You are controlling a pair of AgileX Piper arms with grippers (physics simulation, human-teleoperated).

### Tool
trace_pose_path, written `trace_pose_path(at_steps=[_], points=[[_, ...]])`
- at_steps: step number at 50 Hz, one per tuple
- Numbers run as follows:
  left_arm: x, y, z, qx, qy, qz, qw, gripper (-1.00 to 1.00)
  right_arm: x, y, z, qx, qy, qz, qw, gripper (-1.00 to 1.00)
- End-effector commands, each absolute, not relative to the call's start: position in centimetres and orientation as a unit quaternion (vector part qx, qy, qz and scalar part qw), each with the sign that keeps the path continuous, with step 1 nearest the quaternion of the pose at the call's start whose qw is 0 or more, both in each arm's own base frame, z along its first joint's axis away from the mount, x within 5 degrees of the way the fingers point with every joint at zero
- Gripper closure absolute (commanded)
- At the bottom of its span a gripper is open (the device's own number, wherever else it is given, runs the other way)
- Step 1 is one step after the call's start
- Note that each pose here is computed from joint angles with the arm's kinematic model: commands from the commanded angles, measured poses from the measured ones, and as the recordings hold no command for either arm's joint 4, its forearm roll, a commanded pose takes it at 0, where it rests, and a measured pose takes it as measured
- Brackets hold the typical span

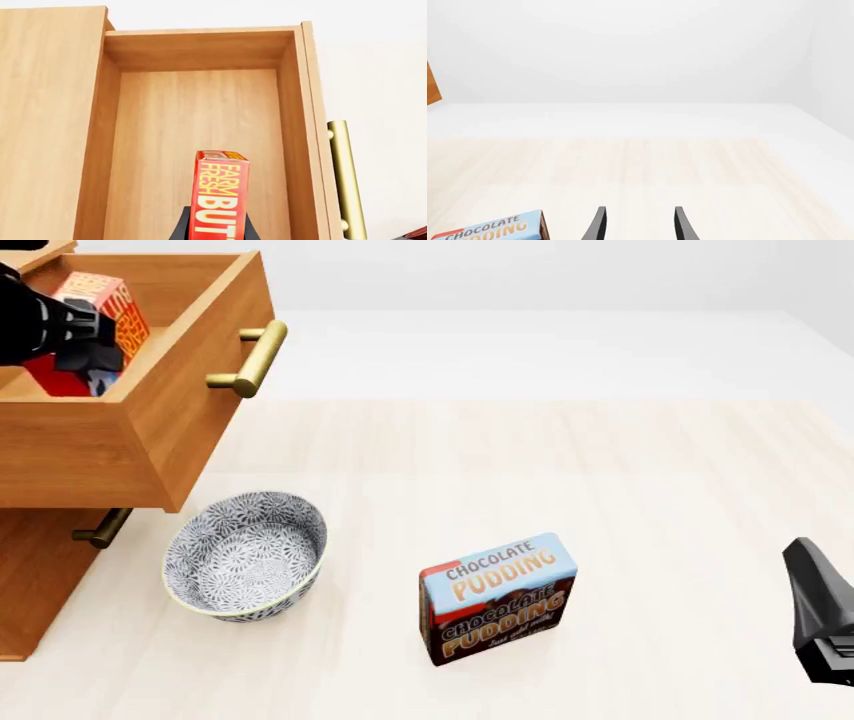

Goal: Put the butter at the back in the top drawer of the cabinet and close it.

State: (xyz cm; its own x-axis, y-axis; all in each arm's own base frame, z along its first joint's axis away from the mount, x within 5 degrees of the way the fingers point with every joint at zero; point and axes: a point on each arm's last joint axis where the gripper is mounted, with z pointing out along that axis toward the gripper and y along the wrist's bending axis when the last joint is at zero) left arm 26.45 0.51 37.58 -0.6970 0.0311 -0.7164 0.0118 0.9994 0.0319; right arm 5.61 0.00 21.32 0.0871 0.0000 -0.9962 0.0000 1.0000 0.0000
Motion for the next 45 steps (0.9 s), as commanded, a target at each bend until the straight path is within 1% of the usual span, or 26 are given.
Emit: trace_pose_path(at_steps=[1,23,45], points=[[26.5,0.7,37.7,0.016,0.918,0.017,0.397,1.0,5.6,0.0,21.3,0.0,0.676,0.0,0.737,-1.0],[26.9,1.3,36.4,0.006,0.923,0.021,0.385,1.0,5.6,0.0,21.3,0.0,0.676,0.0,0.737,-1.0],[26.9,1.6,36.3,0.005,0.923,0.024,0.384,1.0,5.6,0.0,21.3,0.0,0.676,0.0,0.737,-1.0]])
